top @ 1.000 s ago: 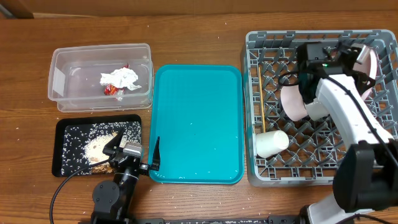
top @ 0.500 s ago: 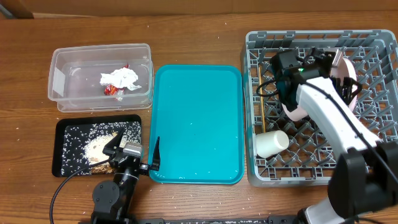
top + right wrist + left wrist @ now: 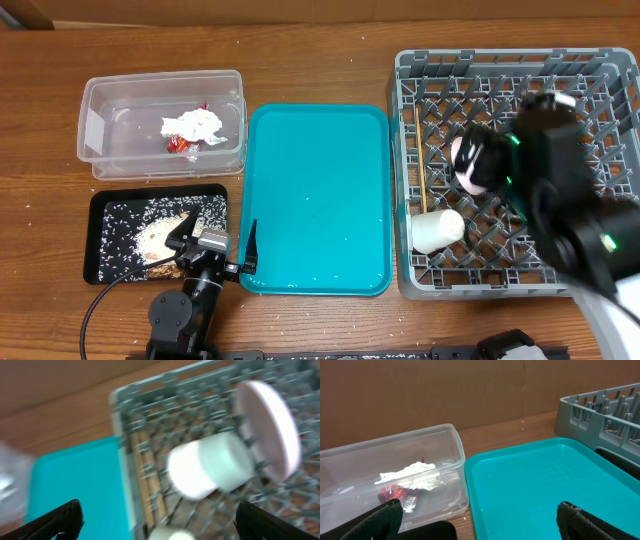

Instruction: Sort waste into correct bins and load items into the dishwasher

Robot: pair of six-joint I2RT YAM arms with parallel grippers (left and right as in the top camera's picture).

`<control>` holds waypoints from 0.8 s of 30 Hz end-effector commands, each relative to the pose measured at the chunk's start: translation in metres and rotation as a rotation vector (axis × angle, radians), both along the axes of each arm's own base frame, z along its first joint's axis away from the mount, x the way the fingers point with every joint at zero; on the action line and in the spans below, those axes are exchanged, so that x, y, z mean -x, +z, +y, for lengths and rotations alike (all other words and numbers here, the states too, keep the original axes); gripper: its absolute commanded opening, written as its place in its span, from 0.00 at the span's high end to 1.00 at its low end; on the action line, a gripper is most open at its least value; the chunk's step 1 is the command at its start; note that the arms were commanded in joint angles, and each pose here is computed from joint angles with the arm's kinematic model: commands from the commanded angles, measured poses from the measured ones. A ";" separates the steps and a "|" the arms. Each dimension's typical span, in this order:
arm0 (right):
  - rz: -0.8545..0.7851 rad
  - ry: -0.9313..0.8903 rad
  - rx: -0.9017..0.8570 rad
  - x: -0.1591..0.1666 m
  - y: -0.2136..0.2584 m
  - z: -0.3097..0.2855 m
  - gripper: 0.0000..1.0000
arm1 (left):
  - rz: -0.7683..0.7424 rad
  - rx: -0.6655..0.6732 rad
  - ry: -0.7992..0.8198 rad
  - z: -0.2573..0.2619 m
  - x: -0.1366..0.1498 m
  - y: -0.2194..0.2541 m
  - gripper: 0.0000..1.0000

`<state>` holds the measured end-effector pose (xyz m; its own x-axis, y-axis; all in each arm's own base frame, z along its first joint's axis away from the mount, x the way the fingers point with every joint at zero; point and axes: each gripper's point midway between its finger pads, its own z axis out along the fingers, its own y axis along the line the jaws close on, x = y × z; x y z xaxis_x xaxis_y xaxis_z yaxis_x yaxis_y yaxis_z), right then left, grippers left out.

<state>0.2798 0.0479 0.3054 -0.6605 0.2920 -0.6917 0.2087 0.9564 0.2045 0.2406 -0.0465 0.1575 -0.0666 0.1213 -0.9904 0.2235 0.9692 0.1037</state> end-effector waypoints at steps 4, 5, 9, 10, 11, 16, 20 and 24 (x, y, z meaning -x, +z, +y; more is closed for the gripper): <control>-0.104 0.009 0.045 0.027 0.031 -0.016 0.00 | -0.011 -0.013 -0.005 0.000 0.000 0.000 0.00; -0.135 0.010 0.090 0.030 0.037 -0.023 0.00 | -0.011 -0.013 -0.005 0.000 0.000 0.000 0.00; -0.251 0.145 0.193 0.029 0.053 -0.017 0.00 | -0.011 -0.013 -0.005 0.000 0.000 0.000 0.00; -0.294 0.187 0.206 0.027 0.056 -0.013 0.00 | -0.011 -0.013 -0.005 0.000 0.000 0.000 0.00; -0.353 0.222 0.210 0.026 0.058 -0.009 0.00 | -0.011 -0.013 -0.005 0.000 0.000 0.000 0.00; -0.581 0.260 0.137 0.023 0.034 -0.003 0.00 | -0.011 -0.013 -0.005 0.000 0.000 0.000 0.00; -0.661 0.286 0.110 0.025 -0.016 0.000 0.00 | -0.011 -0.013 -0.005 0.000 0.000 0.000 0.00; -0.662 0.268 0.117 0.034 -0.061 -0.006 0.00 | -0.011 -0.013 -0.005 0.000 0.000 0.000 0.00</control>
